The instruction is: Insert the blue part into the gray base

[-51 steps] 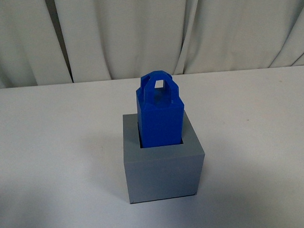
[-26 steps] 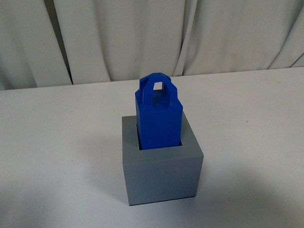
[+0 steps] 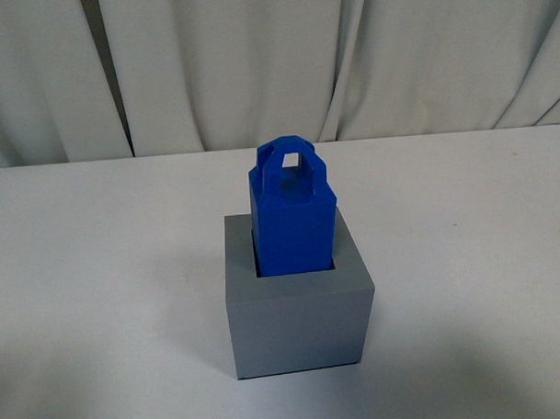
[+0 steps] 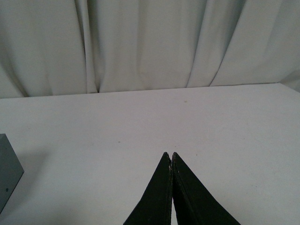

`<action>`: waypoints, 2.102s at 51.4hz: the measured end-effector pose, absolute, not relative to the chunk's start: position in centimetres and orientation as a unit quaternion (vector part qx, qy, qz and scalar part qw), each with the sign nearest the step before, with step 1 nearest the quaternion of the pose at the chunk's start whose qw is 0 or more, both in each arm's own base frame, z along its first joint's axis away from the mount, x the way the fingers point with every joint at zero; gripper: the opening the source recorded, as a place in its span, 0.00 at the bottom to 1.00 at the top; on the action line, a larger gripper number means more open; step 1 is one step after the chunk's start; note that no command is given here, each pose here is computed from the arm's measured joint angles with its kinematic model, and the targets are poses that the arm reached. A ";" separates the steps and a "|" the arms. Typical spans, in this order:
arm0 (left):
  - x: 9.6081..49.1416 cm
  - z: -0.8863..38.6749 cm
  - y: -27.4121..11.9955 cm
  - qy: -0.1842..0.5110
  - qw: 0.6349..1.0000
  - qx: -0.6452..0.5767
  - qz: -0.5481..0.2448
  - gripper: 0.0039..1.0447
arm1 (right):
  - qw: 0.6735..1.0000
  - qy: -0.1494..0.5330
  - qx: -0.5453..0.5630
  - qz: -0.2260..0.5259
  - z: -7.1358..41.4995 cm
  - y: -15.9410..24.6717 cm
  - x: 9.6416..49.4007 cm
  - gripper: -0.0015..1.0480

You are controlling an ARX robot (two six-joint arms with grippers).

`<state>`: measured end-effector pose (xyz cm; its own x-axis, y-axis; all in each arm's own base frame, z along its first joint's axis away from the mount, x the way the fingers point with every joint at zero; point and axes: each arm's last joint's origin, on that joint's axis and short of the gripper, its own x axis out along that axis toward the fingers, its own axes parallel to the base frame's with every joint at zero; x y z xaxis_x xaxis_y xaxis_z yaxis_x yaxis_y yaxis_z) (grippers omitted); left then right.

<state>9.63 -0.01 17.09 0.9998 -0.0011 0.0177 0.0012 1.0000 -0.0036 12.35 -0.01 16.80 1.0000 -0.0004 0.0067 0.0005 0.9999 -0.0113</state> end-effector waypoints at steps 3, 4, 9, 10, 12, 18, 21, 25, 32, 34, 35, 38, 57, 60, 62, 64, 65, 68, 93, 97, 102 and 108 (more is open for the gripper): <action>9.6 17.1 0.0 -0.009 1.000 -0.002 -0.001 0.94 | 1.000 -0.004 -0.006 0.000 16.8 0.0 12.2 0.02; 9.6 17.1 0.0 -0.009 1.000 -0.002 -0.001 0.94 | 1.000 -0.004 -0.006 0.000 16.8 0.0 12.1 0.02; 9.6 17.1 0.0 -0.009 1.000 -0.002 -0.001 0.94 | 1.000 -0.003 -0.006 0.000 16.8 0.0 11.9 0.02; 9.6 17.1 0.0 -0.009 1.000 -0.002 -0.001 0.94 | 1.000 -0.004 -0.006 0.000 16.8 0.0 11.8 0.02; 9.6 17.1 0.0 -0.009 1.000 -0.002 -0.001 0.94 | 1.000 -0.004 -0.006 0.000 16.8 0.0 11.7 0.02; 9.6 17.1 0.0 -0.009 1.000 -0.002 -0.001 0.94 | 1.000 -0.005 -0.005 0.000 16.9 0.0 11.4 0.02; 9.6 17.1 0.0 -0.009 1.000 -0.002 -0.001 0.94 | 1.000 -0.004 -0.006 0.000 16.8 0.0 11.3 0.02; 9.6 17.1 0.0 -0.009 1.000 -0.002 -0.001 0.94 | 1.000 -0.005 -0.005 0.000 16.8 0.0 11.1 0.02; 9.6 17.1 0.0 -0.009 1.000 -0.002 -0.001 0.94 | 1.000 -0.004 -0.005 0.000 16.8 0.0 10.9 0.02; 9.6 17.1 0.0 -0.009 1.000 -0.002 -0.001 0.94 | 1.000 -0.004 -0.005 0.000 16.8 0.0 10.7 0.02; 9.6 17.1 0.0 -0.009 1.000 -0.002 -0.001 0.94 | 1.000 0.000 -0.005 0.000 16.7 0.0 10.5 0.02; 9.6 17.1 0.0 -0.009 1.000 -0.002 0.000 0.94 | 1.000 0.012 -0.005 0.000 16.3 0.0 10.0 0.02; 9.6 17.1 0.0 -0.009 1.000 -0.002 -0.001 0.94 | 1.000 -0.002 -0.006 0.000 16.5 0.0 9.8 0.09; 9.6 17.1 0.0 -0.009 1.000 -0.002 -0.001 0.94 | 1.000 -0.002 -0.005 0.000 16.5 0.0 9.8 0.18; 9.6 17.1 0.0 -0.009 1.000 -0.002 -0.001 0.94 | 1.000 -0.002 -0.005 0.000 16.5 0.0 9.8 0.24; 9.6 17.1 0.0 -0.009 1.000 -0.002 -0.001 0.94 | 1.000 -0.002 -0.006 0.000 16.5 0.0 9.8 0.29; 9.6 17.1 0.0 -0.009 1.000 -0.002 -0.001 0.94 | 1.000 -0.002 -0.005 0.000 16.5 0.0 9.8 0.33; 9.6 17.1 0.0 -0.009 1.000 -0.002 -0.001 0.94 | 1.000 -0.002 -0.005 0.000 16.5 0.0 9.8 0.41; 9.6 17.1 0.0 -0.009 1.000 -0.002 -0.001 0.94 | 1.000 -0.002 -0.005 0.000 16.5 0.0 9.8 0.93; 9.6 17.1 0.0 -0.009 1.000 -0.002 -0.001 0.94 | 1.000 -0.002 -0.005 0.000 16.5 0.0 9.8 0.93; 9.6 17.1 0.0 -0.009 1.000 -0.002 -0.001 0.94 | 1.000 -0.002 -0.005 0.000 16.5 0.0 9.8 0.93; 9.6 17.1 0.0 -0.009 1.000 -0.002 -0.001 0.94 | 1.000 -0.002 -0.005 0.000 16.5 0.0 9.8 0.93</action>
<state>9.63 -0.01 17.09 0.9998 -0.0011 0.0177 0.0012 1.0000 -0.0040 9.76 -0.01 16.53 1.0000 0.0004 0.0032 -0.0003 0.9999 -0.0105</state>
